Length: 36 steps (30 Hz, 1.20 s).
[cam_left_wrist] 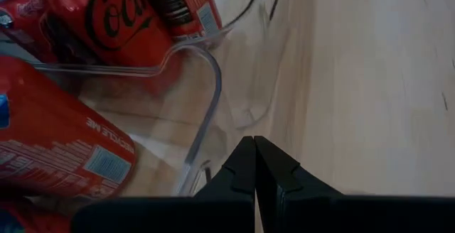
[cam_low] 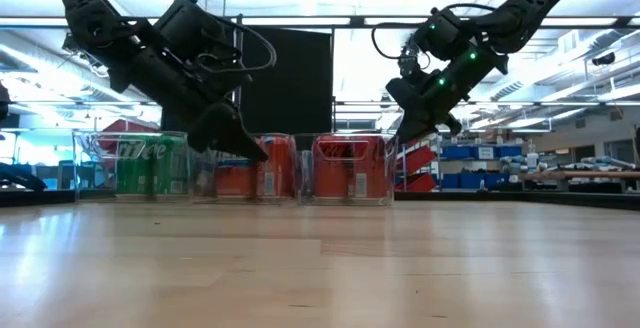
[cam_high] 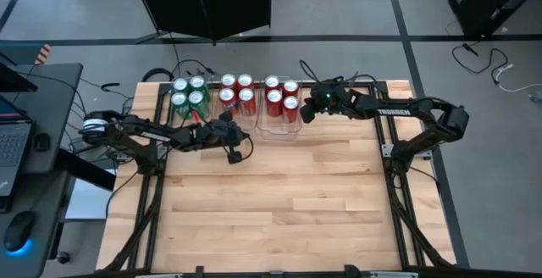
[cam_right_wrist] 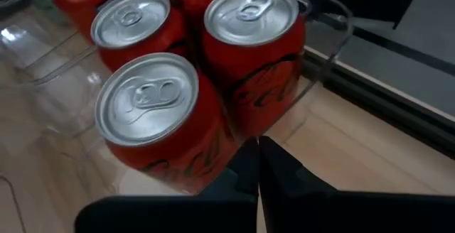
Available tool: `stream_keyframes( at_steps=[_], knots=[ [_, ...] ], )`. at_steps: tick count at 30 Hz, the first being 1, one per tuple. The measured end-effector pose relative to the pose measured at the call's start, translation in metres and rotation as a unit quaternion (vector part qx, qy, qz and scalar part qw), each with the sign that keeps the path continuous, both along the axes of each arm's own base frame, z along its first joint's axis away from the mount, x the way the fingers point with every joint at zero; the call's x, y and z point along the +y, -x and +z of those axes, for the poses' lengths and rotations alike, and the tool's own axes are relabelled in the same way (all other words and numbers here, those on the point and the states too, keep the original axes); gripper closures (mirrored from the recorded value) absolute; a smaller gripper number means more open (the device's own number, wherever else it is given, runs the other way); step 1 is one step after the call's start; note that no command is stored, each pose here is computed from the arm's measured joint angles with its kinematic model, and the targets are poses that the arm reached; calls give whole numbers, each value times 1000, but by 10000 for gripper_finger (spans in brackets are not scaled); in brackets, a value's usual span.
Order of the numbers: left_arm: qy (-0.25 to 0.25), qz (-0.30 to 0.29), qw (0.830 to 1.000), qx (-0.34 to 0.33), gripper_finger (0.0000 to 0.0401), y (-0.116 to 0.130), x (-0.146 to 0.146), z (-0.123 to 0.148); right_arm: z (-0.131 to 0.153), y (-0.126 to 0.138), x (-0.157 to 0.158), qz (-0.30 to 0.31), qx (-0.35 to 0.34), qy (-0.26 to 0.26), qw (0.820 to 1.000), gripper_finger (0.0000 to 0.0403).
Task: Sort soda cans
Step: Adjust the middle transparent bin, then return to Home Position
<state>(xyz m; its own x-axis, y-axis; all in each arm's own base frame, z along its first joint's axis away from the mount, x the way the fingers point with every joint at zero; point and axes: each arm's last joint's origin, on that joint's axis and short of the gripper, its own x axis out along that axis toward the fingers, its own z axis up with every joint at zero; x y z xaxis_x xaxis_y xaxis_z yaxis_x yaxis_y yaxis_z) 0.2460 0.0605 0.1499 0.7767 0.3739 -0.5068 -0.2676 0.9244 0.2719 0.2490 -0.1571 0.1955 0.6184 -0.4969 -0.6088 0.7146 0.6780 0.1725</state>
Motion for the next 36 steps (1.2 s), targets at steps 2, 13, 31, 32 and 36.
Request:
stream_keyframes(
  at_steps=[2,13,31,32,36],
  knots=[
    [1,-2,1000,-6,401,0,1,1,-2,-2,2,8,6,3,1000,403],
    [25,-58,994,-85,401,5,-9,32,11,-9,25,87,11,93,992,403],
    [66,-138,976,-153,401,26,-20,69,-23,43,99,297,-114,201,927,403],
    [66,-138,976,-154,401,26,-20,69,-25,49,103,294,-118,203,926,403],
    [64,-142,974,-165,401,26,-20,71,-27,70,116,272,-139,218,927,403]
  ],
)
